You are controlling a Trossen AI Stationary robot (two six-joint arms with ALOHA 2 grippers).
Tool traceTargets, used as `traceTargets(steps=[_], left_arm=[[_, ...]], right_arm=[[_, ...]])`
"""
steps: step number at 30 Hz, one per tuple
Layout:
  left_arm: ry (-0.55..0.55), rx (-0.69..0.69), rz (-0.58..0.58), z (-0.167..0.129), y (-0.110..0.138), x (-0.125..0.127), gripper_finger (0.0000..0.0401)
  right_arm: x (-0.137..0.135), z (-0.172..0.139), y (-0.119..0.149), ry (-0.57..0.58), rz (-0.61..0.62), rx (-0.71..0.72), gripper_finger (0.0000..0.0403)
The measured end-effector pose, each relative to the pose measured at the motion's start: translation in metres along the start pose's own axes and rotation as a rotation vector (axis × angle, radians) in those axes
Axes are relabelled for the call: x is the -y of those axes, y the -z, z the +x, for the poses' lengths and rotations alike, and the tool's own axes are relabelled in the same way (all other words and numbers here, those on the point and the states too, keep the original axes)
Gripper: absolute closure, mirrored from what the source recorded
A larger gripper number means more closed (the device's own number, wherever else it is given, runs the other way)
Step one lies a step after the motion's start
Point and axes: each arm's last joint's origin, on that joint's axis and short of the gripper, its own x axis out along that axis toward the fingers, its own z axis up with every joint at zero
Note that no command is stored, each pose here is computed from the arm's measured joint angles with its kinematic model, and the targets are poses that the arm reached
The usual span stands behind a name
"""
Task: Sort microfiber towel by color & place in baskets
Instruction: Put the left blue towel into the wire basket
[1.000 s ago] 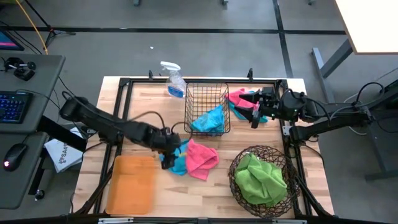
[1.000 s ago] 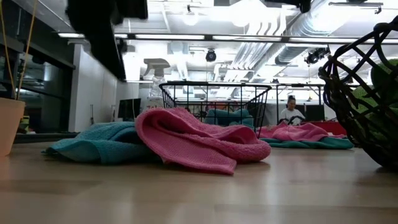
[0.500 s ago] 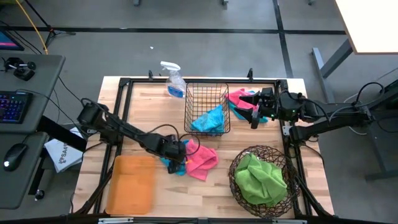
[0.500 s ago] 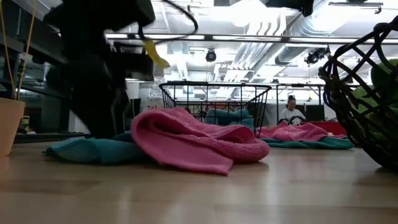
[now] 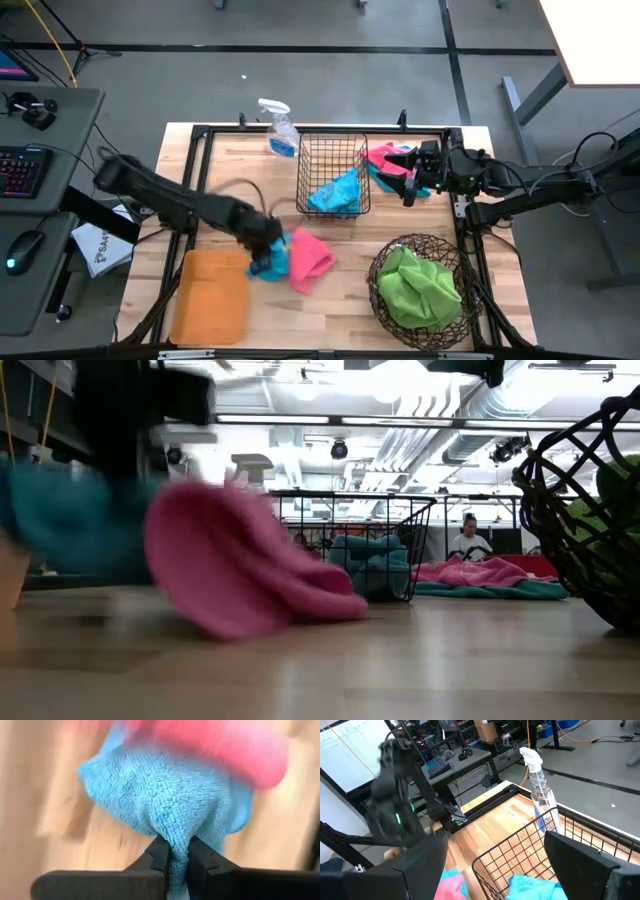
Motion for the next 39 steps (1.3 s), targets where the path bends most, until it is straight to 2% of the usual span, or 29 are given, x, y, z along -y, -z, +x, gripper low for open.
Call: traceTargets(steps=[6,10,12,14,18,22,27,32,36,39], left_arm=[[0.15,0.063,0.041,-0.096,-0.006,0.001,0.0395],[0.233,0.01,0.044,-0.134,-0.011,0.001,0.0397],[0.245,0.051,0.082,-0.151,-0.015,0.004,0.0398],[0.193,0.184,0.151,-0.167,-0.023,0.007,0.0399],[0.002,0.527,0.235,-0.181,-0.053,0.004,0.04],[-0.146,0.681,0.229,-0.17,-0.094,-0.014,0.04],[-0.306,0.701,0.195,-0.126,-0.148,-0.049,0.04],[-0.321,0.64,0.116,-0.07,-0.187,-0.091,0.04],[-0.315,0.547,0.012,-0.029,-0.197,-0.117,0.04],[-0.32,0.518,-0.053,-0.013,-0.2,-0.127,0.04]], right_arm=[[0.0,0.002,0.001,0.004,-0.003,-0.007,0.0077],[-0.001,0.004,0.002,0.006,-0.006,-0.012,0.0077],[-0.001,0.004,0.003,0.003,-0.006,-0.015,0.0077],[-0.001,0.004,0.003,-0.001,-0.006,-0.017,0.0077],[-0.003,0.005,0.0,-0.014,0.007,0.009,0.0077],[-0.006,0.006,-0.008,-0.031,0.015,0.093,0.0077],[-0.011,0.007,-0.02,-0.041,-0.006,0.233,0.0077],[-0.013,0.006,-0.023,-0.054,-0.019,0.27,0.0077],[-0.012,0.005,-0.023,-0.058,-0.024,0.265,0.0077],[-0.012,0.004,-0.023,-0.058,-0.038,0.256,0.0077]])
